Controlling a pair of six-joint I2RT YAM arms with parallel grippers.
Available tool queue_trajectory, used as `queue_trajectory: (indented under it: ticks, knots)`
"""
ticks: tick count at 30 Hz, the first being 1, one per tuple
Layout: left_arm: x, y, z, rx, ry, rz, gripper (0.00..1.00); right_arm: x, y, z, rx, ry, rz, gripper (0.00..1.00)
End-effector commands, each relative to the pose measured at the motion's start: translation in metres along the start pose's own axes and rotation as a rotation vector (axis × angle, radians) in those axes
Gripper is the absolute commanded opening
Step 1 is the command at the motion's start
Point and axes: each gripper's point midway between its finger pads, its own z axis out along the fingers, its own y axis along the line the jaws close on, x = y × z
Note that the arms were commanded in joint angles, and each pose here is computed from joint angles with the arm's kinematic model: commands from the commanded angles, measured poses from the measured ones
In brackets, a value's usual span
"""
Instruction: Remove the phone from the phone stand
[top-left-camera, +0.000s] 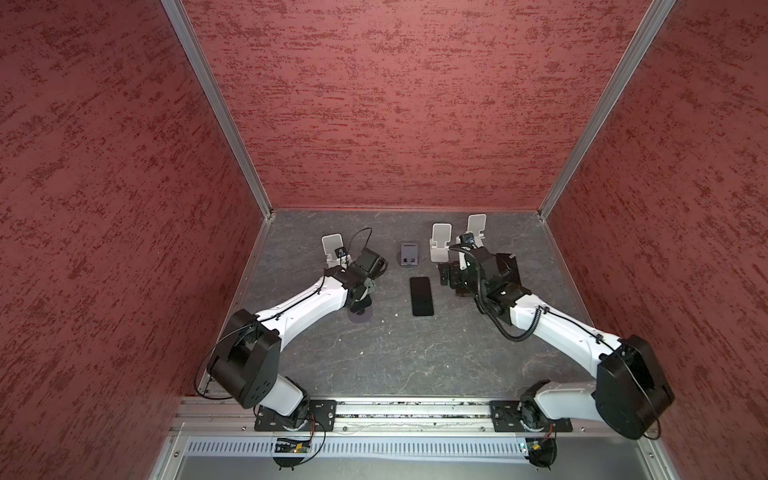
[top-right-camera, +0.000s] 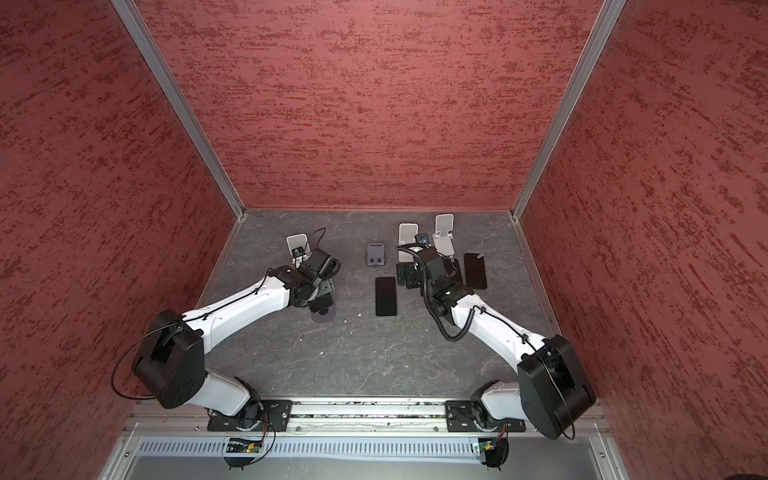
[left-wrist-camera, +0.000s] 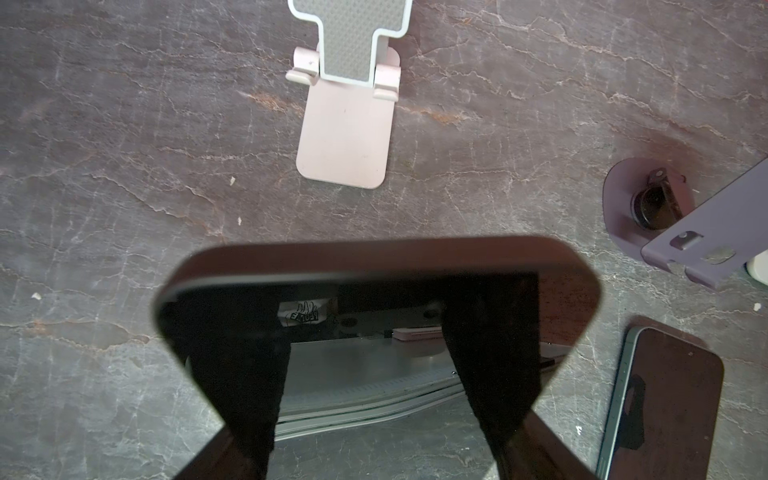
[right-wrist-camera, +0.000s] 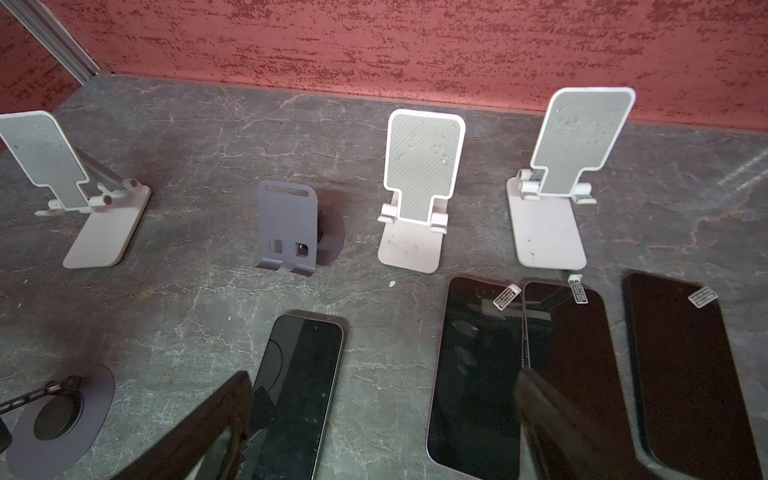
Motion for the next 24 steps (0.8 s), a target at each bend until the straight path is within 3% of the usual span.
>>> queue_trajectory:
  ticks: [1, 24]
  knots:
    - [-0.01, 0.004, -0.013, -0.005, -0.045, 0.018, 0.66, -0.001, -0.002, 0.003, -0.002, -0.008, 0.015, 0.99]
    - [-0.024, -0.007, -0.04, 0.029, -0.102, 0.095, 0.66, 0.0, -0.001, 0.004, -0.008, -0.002, 0.015, 0.98]
